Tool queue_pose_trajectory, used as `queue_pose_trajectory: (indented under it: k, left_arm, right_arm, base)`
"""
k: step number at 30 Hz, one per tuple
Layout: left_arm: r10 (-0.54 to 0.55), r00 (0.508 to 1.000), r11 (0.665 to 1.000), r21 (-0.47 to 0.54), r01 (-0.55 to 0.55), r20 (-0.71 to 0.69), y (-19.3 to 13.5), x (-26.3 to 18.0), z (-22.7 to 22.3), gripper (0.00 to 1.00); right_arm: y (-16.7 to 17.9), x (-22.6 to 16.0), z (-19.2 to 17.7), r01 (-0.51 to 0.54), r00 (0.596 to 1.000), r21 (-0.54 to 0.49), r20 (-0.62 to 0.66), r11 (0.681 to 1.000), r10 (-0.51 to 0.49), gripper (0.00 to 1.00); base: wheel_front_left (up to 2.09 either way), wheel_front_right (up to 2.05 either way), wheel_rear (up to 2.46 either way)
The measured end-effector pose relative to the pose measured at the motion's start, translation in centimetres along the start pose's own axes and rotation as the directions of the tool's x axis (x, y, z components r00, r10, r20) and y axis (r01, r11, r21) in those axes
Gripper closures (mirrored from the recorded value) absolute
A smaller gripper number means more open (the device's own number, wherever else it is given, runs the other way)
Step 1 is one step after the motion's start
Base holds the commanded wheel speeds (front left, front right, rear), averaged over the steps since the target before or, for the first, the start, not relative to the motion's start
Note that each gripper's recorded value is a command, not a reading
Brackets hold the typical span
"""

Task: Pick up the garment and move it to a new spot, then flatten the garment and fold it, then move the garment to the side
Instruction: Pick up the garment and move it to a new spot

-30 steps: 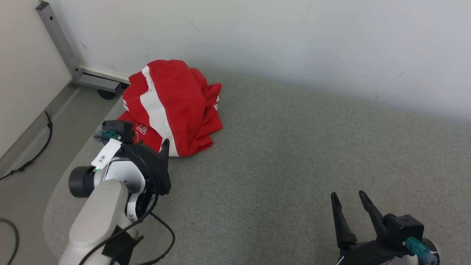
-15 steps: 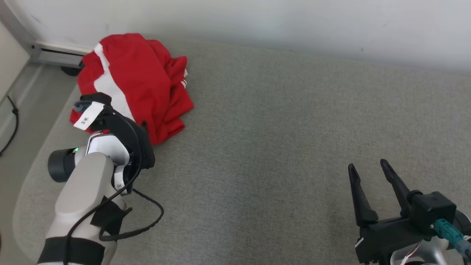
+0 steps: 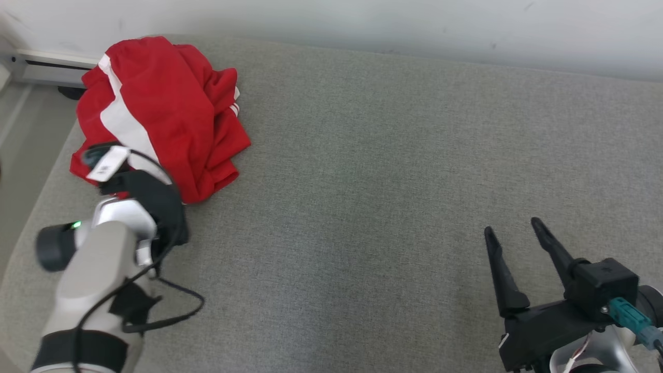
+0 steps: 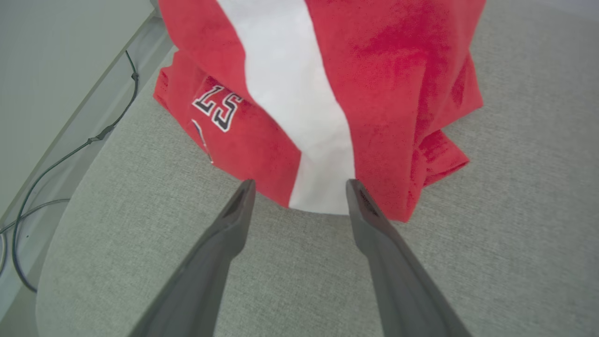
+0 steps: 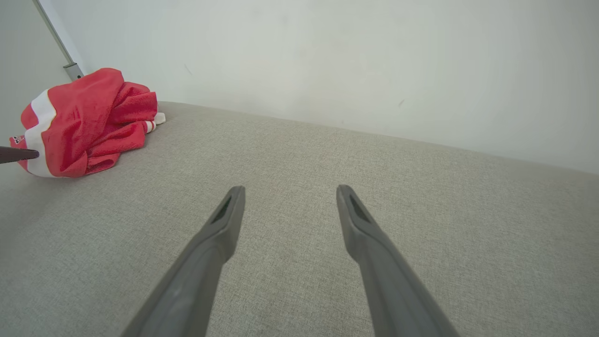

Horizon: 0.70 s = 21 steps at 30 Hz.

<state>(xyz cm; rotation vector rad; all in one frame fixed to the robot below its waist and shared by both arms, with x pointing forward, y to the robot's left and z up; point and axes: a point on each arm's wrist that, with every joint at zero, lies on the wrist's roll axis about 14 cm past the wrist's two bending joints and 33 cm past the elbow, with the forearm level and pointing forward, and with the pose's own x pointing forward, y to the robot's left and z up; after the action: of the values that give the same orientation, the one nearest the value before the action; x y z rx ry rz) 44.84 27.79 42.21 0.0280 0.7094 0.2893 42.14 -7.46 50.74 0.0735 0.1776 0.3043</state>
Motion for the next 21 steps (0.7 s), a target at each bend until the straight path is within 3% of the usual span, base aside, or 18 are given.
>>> queue_pose_trajectory:
  k: [5, 18, 19, 20, 21]
  left_arm:
    - [0.059, 0.998, 0.998, -0.028, -0.059, -0.014, 2.7, 0.5, -0.7, 0.00]
    - [0.000, 0.998, 0.999, -0.036, 0.002, 0.065, -1.2, 2.6, 3.2, 0.00]
    - [0.008, 0.999, 0.999, -0.036, -0.006, 0.051, -0.9, 2.9, 2.9, 0.16]
    - [0.014, 0.999, 0.999, -0.035, -0.012, 0.040, -0.7, 3.1, 2.6, 0.53]
    - [0.018, 0.999, 0.999, -0.034, -0.017, 0.029, -0.6, 3.2, 2.2, 0.76]
  right_arm:
    - [0.0, -0.5, 0.3, -0.002, 1.000, -0.010, -0.016, 1.000, 0.002, 0.00]
    - [-1.4, -0.3, -0.3, 0.029, 0.996, -0.020, -0.078, 0.999, -0.031, 0.00]
    - [-1.4, -0.2, -0.3, 0.030, 0.996, -0.019, -0.080, 0.999, -0.031, 0.00]
    - [-1.6, 0.0, -0.3, 0.033, 0.996, -0.018, -0.080, 0.999, -0.035, 0.00]
    - [-1.8, 0.1, -0.3, 0.038, 0.996, -0.017, -0.083, 0.999, -0.039, 0.00]
  base:
    - [0.00, 0.00, 0.00]
    - [0.00, 0.00, 0.00]
    - [0.00, 0.00, 0.00]
    - [0.00, 0.00, 0.00]
    - [0.00, 0.00, 0.00]
